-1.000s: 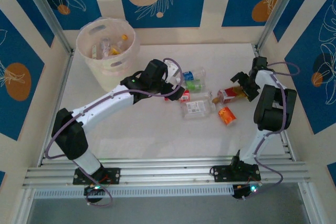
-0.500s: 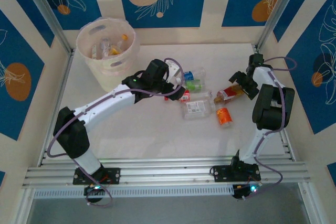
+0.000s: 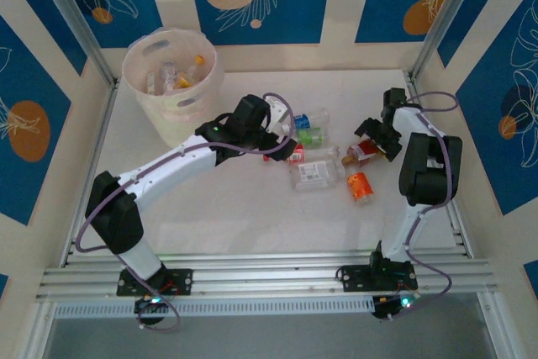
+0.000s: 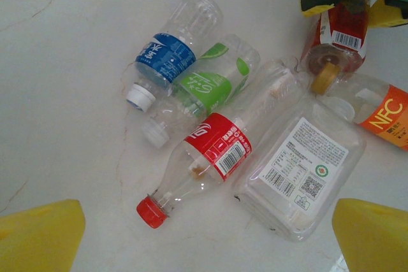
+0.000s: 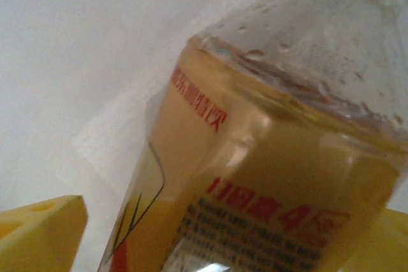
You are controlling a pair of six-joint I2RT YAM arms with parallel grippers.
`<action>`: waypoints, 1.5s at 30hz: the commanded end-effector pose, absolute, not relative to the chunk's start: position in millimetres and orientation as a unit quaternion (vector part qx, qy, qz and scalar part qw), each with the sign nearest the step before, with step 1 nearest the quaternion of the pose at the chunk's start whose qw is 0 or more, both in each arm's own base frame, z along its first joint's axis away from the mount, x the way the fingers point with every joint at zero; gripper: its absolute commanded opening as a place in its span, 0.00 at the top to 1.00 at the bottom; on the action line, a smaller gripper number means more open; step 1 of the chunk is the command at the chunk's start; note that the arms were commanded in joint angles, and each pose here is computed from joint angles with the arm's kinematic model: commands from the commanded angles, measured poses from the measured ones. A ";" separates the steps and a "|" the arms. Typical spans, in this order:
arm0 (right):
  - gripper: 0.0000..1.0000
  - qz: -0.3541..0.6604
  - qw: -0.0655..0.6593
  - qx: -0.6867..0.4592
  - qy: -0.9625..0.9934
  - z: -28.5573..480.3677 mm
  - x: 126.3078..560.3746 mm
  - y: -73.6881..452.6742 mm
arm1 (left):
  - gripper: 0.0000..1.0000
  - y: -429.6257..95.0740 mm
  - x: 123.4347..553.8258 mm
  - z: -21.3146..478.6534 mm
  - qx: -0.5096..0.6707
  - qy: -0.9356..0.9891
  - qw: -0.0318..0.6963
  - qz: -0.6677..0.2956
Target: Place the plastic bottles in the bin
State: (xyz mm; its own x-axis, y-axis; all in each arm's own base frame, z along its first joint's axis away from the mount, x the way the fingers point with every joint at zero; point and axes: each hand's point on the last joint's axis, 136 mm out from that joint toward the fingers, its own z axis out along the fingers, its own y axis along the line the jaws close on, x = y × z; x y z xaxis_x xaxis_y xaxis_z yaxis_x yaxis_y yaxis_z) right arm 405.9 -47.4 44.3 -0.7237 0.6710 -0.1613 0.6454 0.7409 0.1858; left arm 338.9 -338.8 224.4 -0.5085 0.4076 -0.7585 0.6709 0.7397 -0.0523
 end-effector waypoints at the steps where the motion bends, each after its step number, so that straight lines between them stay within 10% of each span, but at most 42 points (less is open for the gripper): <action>1: 0.09 0.069 0.098 0.364 0.924 34.3 406.0 -41.4 | 0.01 -338.2 336.9 233.9 0.310 0.850 0.392 -0.169; 18: 0.31 0.056 0.131 0.345 0.928 47.0 420.2 -47.6 | 0.00 -329.1 349.2 239.3 0.279 0.858 0.406 -0.146; 45: 0.41 0.149 0.585 -0.045 0.796 309.0 354.9 106.3 | 0.01 -306.2 355.5 416.9 0.181 0.785 0.518 -0.289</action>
